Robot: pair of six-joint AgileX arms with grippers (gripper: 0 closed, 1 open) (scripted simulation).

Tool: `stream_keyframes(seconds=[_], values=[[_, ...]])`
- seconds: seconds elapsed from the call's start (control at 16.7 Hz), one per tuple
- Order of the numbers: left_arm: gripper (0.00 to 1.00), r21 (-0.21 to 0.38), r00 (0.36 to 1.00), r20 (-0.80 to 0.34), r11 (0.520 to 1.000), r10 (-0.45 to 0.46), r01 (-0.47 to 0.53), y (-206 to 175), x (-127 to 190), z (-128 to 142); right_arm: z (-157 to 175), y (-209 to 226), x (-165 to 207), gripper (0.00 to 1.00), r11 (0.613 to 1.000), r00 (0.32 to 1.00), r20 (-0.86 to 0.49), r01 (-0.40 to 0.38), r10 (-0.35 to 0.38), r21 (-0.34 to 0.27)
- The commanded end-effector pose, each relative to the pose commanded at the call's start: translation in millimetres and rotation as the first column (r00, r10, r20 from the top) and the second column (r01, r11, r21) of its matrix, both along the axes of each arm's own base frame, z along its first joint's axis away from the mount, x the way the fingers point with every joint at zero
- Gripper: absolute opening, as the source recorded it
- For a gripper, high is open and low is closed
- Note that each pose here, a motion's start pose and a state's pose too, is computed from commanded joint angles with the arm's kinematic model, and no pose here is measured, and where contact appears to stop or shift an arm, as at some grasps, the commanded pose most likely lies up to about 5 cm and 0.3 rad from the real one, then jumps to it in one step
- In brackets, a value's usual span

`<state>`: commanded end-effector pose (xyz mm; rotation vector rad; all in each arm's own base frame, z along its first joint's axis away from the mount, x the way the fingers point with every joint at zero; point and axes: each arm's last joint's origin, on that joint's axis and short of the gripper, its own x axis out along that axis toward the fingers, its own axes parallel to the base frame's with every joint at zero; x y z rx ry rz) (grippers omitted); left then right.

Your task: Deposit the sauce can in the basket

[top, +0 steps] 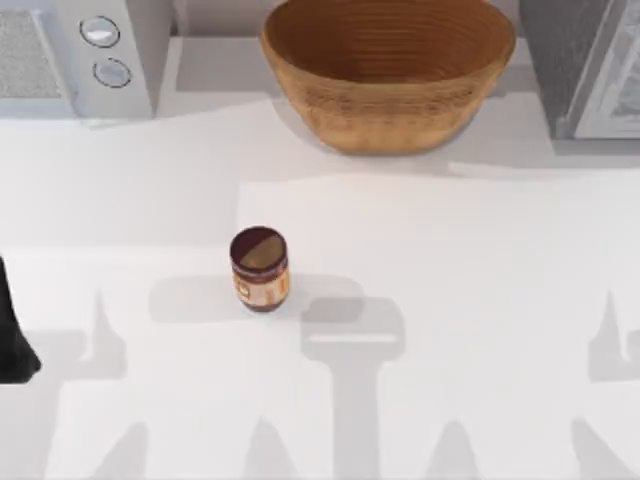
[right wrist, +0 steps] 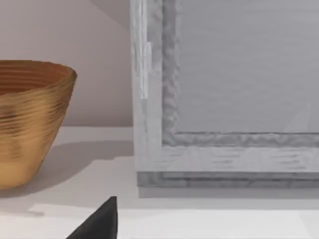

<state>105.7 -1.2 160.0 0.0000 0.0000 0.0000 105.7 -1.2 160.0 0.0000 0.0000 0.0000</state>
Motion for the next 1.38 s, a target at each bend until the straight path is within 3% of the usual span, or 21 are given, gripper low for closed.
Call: stream_keyframes(seconds=[0.36,0.6,0.78,1.08,1.38], values=[[1.00,0.002,0.998,-0.003,0.998,-0.058,0.058,-1.7,4.6,8.7,0.0,0.0,0.0,1.00,1.000,1.000,0.000,0.000,0.000,0.000],[1.00,0.004,0.980,-0.010,0.980,-0.201,0.201,-6.0,21.7,28.3,0.0,0.0,0.0,1.00,1.000,1.000,0.000,0.000,0.000,0.000],[1.00,0.005,0.939,-0.016,0.939,-0.343,0.344,-10.2,46.6,43.1,0.0,0.0,0.0,1.00,1.000,1.000,0.000,0.000,0.000,0.000],[1.00,0.004,0.801,-0.021,0.801,-0.599,0.599,-17.2,110.4,47.1,0.0,0.0,0.0,1.00,1.000,1.000,0.000,0.000,0.000,0.000],[1.00,0.001,0.585,-0.019,0.585,-0.811,0.811,-22.6,179.0,5.9,0.0,0.0,0.0,1.00,1.000,1.000,0.000,0.000,0.000,0.000]])
